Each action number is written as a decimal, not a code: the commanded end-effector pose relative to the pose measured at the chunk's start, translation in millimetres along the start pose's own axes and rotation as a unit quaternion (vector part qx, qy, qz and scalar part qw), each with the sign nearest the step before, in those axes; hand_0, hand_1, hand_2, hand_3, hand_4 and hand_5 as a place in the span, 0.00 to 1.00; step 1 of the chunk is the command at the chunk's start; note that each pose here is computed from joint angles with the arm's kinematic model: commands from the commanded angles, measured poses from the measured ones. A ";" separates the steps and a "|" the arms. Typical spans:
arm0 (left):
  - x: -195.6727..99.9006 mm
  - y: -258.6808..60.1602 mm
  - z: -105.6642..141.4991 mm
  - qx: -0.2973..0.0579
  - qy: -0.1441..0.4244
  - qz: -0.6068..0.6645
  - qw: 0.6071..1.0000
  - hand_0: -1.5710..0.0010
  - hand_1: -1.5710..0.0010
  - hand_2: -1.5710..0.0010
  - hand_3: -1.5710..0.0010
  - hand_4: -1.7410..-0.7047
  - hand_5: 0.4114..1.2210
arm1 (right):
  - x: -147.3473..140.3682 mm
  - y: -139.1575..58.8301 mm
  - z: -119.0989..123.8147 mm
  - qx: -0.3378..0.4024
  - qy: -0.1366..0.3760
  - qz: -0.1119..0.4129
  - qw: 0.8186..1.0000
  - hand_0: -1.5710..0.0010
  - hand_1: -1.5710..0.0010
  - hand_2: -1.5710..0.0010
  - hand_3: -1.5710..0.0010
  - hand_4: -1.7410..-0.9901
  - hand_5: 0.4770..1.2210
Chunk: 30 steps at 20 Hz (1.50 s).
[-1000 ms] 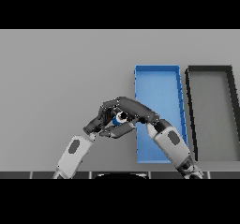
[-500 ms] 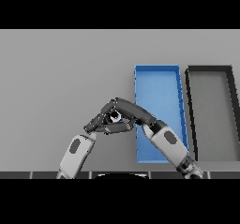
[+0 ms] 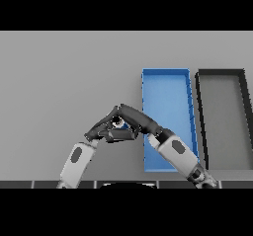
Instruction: Pick up the blue pipe and place it into the blue bin.
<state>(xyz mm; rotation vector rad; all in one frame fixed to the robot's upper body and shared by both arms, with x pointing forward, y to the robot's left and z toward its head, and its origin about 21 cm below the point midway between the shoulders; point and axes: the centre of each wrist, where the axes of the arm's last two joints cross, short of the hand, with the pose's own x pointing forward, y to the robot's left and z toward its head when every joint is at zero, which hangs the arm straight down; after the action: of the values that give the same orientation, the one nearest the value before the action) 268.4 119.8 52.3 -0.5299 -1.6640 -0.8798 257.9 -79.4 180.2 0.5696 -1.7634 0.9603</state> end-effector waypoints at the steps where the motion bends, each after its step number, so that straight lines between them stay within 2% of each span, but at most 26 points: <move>1: 1.3 -1.5 -2.4 -0.007 0.011 -0.005 1.000 0.62 0.65 0.66 0.70 0.52 1.00 | -0.2 0.1 -0.5 -0.003 0.011 0.003 1.000 0.00 0.00 0.00 0.01 0.00 0.99; 3: -0.5 0.4 -1.2 -0.010 0.012 -0.016 1.000 0.76 0.78 0.78 0.81 0.63 0.76 | 1.0 1.6 0.6 -0.005 0.013 0.007 1.000 0.00 0.00 0.00 0.00 0.00 0.99; 6: -1.3 -0.7 -1.5 0.005 0.023 -0.005 1.000 0.88 0.89 0.89 0.90 0.72 0.44 | 1.2 0.5 3.9 -0.010 0.026 0.015 0.999 0.00 0.00 0.00 0.00 0.00 1.00; 8: -2.9 0.2 -1.1 0.005 0.037 0.007 0.999 0.92 0.93 0.93 0.94 0.74 0.29 | 0.3 1.1 -1.5 -0.011 0.029 0.013 0.999 0.00 0.00 0.00 0.00 0.00 1.00; 11: -3.1 -0.7 0.9 0.015 0.041 0.007 0.999 0.96 0.96 0.96 0.97 0.76 0.16 | -1.7 3.4 -1.8 -0.008 0.023 -0.010 1.000 0.00 0.00 0.00 0.00 0.00 1.00; 13: -4.2 0.8 0.4 0.019 0.048 -0.002 0.999 0.97 0.98 0.98 0.98 0.78 0.10 | 2.3 0.6 -0.3 -0.012 0.004 -0.032 0.999 0.00 0.00 0.00 0.00 0.00 1.00; 16: -9.0 -7.0 -0.7 0.016 0.060 0.003 0.998 0.99 0.99 0.99 0.99 0.80 0.08 | 17.6 -9.9 -1.2 -0.019 -0.003 -0.073 0.997 0.00 0.00 0.00 0.00 0.00 1.00; 19: -5.7 -1.9 -2.2 0.017 0.061 -0.002 0.998 0.99 0.99 0.99 0.99 0.80 0.05 | 47.8 -28.2 -6.3 -0.028 -0.025 -0.104 0.994 0.00 0.00 0.00 0.00 0.00 1.00; 21: -3.9 -4.4 -3.4 0.013 0.057 0.000 0.998 1.00 1.00 1.00 1.00 0.81 0.04 | 72.0 -48.2 -12.1 -0.020 -0.035 -0.107 0.993 0.00 0.00 0.00 0.00 0.00 1.00; 22: -6.6 -4.5 0.2 0.013 0.060 0.003 0.998 1.00 1.00 1.00 1.00 0.81 0.04 | 83.4 -57.2 -12.0 -0.016 -0.061 -0.105 0.993 0.00 0.00 0.00 0.00 0.00 1.00; 25: -7.5 -0.9 -0.3 0.013 0.074 0.001 0.997 1.00 1.00 1.00 1.00 0.81 0.03 | 107.1 -88.1 -14.2 -0.084 -0.094 -0.086 0.988 0.00 0.00 0.00 0.00 0.00 1.00; 28: -5.6 1.3 6.5 0.016 0.066 -0.003 0.998 1.00 1.00 1.00 1.00 0.82 0.02 | 122.4 -123.2 -6.9 -0.165 -0.076 -0.052 0.982 0.00 0.00 0.00 0.00 0.00 1.00; 30: -3.9 1.6 3.3 0.012 0.068 -0.001 0.998 1.00 1.00 1.00 1.00 0.82 0.01 | 117.7 -147.2 -1.4 -0.208 -0.053 -0.055 0.975 0.00 0.00 0.00 0.00 0.00 1.00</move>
<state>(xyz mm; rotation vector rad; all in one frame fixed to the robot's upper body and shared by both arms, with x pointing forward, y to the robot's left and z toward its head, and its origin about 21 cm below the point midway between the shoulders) 268.6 123.8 48.9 -0.4426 -1.5506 -0.8755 323.5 -156.4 339.5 0.4464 -1.9339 0.4657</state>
